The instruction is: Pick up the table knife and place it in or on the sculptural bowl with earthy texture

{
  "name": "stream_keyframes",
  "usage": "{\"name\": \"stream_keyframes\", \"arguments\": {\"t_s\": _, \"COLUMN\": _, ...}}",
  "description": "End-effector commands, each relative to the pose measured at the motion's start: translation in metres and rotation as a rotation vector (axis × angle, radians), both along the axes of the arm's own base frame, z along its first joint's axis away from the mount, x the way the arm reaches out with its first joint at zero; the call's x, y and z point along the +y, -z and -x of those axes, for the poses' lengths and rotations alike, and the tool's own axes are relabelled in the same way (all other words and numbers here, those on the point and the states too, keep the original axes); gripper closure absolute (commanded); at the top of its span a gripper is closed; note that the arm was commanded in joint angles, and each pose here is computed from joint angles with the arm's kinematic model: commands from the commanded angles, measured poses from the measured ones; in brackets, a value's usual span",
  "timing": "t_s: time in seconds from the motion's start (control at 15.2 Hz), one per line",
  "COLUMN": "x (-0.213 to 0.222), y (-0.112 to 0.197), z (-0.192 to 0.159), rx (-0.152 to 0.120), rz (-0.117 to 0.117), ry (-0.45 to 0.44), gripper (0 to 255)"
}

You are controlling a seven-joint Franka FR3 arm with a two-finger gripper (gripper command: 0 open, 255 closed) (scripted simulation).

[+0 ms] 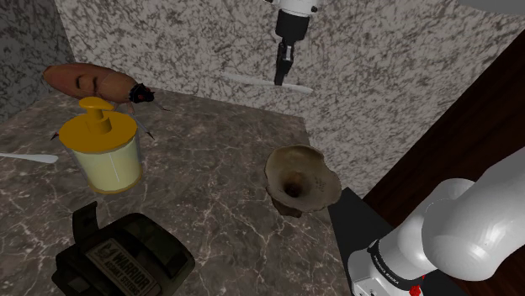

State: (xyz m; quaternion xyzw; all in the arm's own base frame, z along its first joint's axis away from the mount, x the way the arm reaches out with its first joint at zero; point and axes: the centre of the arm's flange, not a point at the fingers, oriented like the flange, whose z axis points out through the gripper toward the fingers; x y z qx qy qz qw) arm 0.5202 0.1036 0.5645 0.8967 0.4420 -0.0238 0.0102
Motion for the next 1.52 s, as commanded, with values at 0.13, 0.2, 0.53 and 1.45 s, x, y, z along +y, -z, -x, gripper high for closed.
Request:
{"name": "stream_keyframes", "arguments": {"t_s": 0.13, "x": 0.004, "y": -0.016, "z": 0.013, "rx": 0.000, "rz": 0.000, "ry": 0.000, "gripper": 255}}
{"name": "stream_keyframes", "arguments": {"t_s": 0.2, "x": 0.007, "y": -0.017, "z": 0.026, "rx": 0.000, "rz": 0.000, "ry": 0.000, "gripper": 255}}
{"name": "stream_keyframes", "arguments": {"t_s": 0.53, "x": 0.020, "y": -0.023, "z": 0.090, "rx": 0.000, "rz": 0.000, "ry": 0.000, "gripper": 255}}
{"name": "stream_keyframes", "arguments": {"t_s": 1.45, "x": 0.055, "y": -0.033, "z": 0.256, "rx": 0.000, "rz": 0.000, "ry": 0.000, "gripper": 255}}
